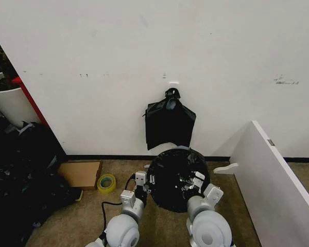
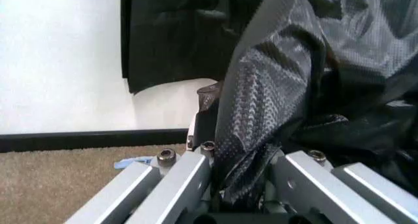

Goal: Place the garbage bag over the trash bin.

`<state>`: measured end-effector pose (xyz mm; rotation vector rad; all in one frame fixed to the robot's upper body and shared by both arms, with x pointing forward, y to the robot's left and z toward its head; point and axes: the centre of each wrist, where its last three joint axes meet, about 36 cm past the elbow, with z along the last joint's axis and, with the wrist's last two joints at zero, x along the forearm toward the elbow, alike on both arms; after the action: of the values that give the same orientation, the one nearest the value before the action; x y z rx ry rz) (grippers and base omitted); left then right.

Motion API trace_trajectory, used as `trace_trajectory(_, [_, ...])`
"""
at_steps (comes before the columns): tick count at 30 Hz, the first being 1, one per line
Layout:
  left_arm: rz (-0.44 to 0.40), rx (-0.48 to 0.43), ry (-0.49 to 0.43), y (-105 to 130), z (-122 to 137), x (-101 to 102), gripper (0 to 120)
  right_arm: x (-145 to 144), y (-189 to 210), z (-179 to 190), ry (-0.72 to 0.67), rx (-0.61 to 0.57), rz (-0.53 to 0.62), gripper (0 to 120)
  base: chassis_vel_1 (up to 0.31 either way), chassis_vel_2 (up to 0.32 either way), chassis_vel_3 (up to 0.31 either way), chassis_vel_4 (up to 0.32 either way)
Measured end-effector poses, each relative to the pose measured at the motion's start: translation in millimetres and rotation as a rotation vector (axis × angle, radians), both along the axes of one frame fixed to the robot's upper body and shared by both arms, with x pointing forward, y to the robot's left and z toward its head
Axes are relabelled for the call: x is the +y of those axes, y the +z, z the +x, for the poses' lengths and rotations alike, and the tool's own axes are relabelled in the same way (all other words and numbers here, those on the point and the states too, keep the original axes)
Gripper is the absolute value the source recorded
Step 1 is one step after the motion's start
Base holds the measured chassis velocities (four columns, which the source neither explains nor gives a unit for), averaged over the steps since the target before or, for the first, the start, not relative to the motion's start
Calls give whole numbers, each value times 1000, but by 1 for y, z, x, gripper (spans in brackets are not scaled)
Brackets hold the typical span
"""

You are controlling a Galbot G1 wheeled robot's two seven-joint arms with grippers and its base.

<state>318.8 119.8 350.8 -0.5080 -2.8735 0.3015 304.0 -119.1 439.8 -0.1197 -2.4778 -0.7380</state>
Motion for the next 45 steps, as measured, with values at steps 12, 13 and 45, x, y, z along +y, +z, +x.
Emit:
trace_trajectory(12, [7, -5, 3, 0, -3, 2, 0, -3, -10, 8, -84, -10, -146, 0, 0, 0, 0, 0])
trace_trajectory(13, [8, -5, 7, -1, -2, 3, 0, -4, -5, 0, -57, -23, -134, 0, 0, 0, 0, 0])
trace_trajectory(45, [-208, 711, 295, 24, 63, 19, 0, -58, 26, -63, 79, -356, -179, 64, 0, 0, 0, 0])
